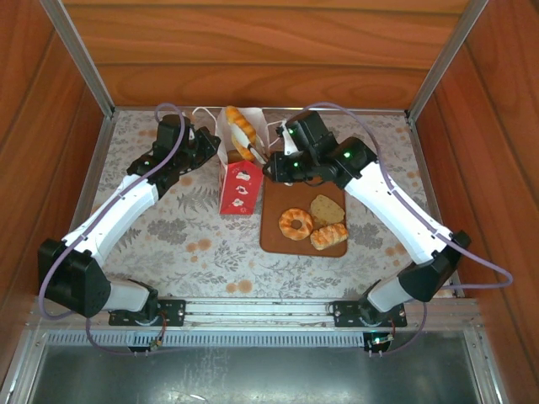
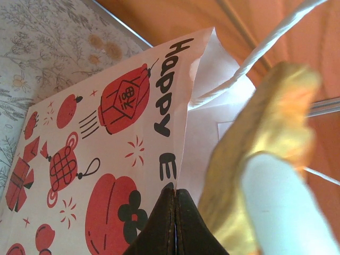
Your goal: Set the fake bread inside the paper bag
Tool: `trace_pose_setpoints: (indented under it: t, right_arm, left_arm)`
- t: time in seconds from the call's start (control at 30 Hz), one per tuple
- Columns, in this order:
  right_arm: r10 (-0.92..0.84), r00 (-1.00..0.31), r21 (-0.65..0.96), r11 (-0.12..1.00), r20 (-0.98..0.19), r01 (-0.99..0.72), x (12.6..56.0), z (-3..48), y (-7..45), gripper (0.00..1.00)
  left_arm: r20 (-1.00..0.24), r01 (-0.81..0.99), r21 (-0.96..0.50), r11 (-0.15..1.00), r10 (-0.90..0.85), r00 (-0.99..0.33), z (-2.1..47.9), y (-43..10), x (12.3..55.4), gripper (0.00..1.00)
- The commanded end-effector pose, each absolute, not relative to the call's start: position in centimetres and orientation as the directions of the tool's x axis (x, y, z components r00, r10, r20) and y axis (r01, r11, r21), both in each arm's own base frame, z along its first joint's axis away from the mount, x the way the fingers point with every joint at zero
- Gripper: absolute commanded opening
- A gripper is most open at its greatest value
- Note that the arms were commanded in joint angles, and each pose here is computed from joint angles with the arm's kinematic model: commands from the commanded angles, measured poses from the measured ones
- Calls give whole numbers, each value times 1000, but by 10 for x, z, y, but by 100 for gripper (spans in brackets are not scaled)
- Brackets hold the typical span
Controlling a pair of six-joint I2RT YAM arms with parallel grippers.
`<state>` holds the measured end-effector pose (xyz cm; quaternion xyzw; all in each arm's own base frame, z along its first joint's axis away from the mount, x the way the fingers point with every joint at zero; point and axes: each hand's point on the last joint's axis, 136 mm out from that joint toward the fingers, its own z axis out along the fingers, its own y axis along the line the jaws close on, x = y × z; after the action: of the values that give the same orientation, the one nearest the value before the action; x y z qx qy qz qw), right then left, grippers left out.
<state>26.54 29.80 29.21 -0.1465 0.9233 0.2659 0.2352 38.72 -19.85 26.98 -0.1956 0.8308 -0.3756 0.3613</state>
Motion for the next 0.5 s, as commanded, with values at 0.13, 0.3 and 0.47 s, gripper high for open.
trace_pose_setpoints:
  t: [0.13,0.3,0.47]
  right_arm:
    - [-206,-815,372,811,-542,-452,267,294,300,39]
    - [-219,-802,354,810,-556,-467,268,300,296,55]
    - [-217,-792,362,800,-571,-480,269,312,296,57]
  left_arm:
    - [-485,3,-771,636,-585,-650,288,-198,383,0]
    - [-487,2,-769,639,-584,-650,287,-198,382,0]
    - [-490,0,-764,645,-581,-649,286,-196,380,0]
